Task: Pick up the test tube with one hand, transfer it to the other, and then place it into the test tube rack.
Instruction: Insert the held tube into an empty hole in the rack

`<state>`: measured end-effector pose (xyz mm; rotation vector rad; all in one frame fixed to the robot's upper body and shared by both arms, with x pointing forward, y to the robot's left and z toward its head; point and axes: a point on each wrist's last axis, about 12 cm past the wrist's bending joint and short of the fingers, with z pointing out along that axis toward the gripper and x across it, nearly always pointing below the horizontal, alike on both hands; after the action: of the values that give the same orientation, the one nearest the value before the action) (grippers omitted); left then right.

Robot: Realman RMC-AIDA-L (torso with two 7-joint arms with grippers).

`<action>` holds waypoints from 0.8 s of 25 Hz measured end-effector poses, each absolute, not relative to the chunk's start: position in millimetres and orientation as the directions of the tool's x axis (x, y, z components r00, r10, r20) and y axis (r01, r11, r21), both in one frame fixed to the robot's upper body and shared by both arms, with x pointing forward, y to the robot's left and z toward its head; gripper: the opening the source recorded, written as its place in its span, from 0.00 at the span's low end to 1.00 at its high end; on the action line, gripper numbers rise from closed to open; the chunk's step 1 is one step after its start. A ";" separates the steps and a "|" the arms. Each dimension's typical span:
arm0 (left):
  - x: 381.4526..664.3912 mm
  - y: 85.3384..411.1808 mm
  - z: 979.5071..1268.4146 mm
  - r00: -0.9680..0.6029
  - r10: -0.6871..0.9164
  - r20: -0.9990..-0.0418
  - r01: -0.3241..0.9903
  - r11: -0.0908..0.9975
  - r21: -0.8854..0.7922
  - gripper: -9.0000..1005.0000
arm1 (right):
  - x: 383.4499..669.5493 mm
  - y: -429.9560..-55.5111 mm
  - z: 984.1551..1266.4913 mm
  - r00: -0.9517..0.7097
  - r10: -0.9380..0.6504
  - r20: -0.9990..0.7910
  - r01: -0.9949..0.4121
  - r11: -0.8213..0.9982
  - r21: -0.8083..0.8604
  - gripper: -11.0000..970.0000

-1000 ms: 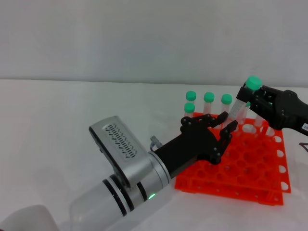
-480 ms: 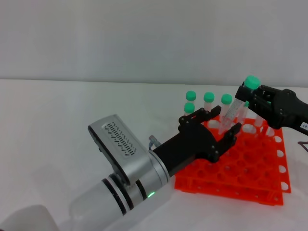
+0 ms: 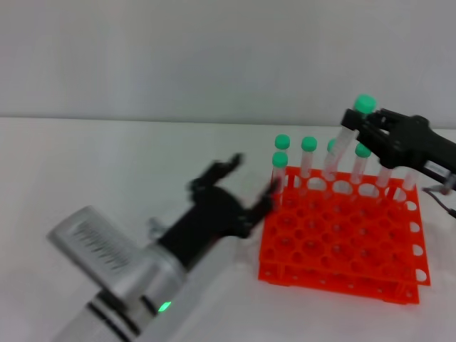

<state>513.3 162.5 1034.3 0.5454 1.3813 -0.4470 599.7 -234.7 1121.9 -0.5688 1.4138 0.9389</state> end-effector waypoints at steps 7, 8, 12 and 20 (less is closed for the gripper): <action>502.8 220.5 1022.2 0.104 -0.003 -0.995 0.313 0.949 0.030 0.70 | 616.6 -204.3 1114.8 -0.070 0.082 -0.994 -0.786 0.609 0.105 0.21; 502.4 228.1 1020.8 0.097 -0.007 -0.995 0.274 0.962 0.020 0.70 | 617.2 -201.3 1113.6 -0.070 0.070 -0.995 -0.785 0.611 0.098 0.22; 501.7 248.5 1015.7 0.070 -0.018 -0.997 0.176 0.984 -0.006 0.70 | 617.4 -192.4 1109.7 -0.073 0.036 -0.997 -0.789 0.609 0.080 0.22; 506.6 266.7 1014.3 0.055 -0.039 -0.998 0.096 0.995 -0.033 0.70 | 619.3 -185.2 1102.4 -0.099 -0.011 -0.995 -0.776 0.627 0.070 0.22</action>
<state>506.6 266.7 1014.3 0.0457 1.5121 -0.1021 619.3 -185.2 1102.4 -0.6794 1.5509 0.7332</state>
